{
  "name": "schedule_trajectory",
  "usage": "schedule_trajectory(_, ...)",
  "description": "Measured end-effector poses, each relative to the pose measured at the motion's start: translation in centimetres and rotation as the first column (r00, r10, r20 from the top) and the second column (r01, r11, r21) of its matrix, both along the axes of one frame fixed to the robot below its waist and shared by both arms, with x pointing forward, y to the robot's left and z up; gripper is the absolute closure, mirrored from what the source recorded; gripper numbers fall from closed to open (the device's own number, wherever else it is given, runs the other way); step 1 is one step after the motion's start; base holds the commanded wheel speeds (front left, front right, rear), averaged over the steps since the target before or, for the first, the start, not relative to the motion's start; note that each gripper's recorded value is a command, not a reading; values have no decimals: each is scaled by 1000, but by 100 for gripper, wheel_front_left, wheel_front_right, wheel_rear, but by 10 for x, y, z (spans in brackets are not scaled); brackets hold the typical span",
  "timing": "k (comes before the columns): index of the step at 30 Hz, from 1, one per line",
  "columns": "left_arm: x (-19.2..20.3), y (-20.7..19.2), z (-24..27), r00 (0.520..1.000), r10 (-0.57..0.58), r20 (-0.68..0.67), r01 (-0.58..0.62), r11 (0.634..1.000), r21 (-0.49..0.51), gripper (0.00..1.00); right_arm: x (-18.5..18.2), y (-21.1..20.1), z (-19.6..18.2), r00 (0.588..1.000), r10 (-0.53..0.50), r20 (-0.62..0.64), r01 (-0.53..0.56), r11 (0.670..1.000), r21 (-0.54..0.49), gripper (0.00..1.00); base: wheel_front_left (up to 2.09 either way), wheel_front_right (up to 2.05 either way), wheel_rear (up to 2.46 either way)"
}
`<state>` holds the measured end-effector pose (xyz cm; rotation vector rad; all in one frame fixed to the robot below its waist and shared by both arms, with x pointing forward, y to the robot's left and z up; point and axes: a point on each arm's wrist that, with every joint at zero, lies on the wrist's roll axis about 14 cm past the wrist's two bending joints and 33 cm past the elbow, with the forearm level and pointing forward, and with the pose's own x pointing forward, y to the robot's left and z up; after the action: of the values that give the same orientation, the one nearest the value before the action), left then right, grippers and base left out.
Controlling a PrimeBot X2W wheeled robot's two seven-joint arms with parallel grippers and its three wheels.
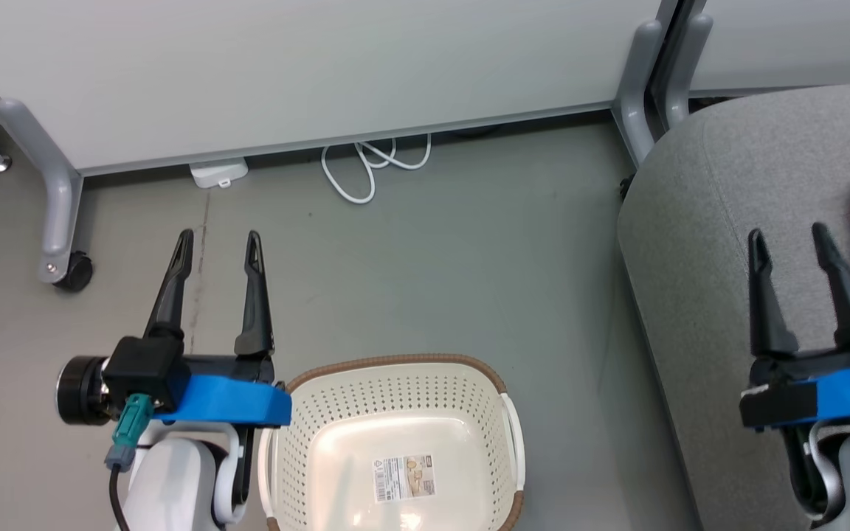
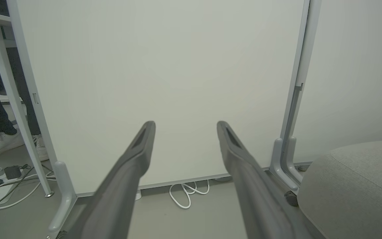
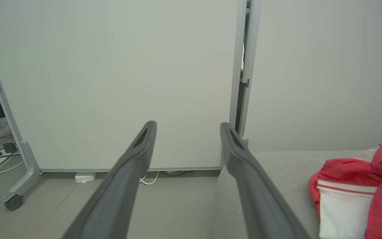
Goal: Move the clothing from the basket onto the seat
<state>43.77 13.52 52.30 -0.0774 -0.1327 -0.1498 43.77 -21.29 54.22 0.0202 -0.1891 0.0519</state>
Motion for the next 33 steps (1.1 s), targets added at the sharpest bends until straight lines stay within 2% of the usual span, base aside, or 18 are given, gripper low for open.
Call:
schedule_trajectory(14,-32,15,-9,999,37,-36,-37,999,-8,0,-34,18,-26,997,9,-78,-4,997,72,0,0,0,0)
schedule_trajectory(33,-61,15,-26,995,39,-93,-42,999,-32,0,-64,22,-51,988,4,-154,12,995,103,0,0,0,0)
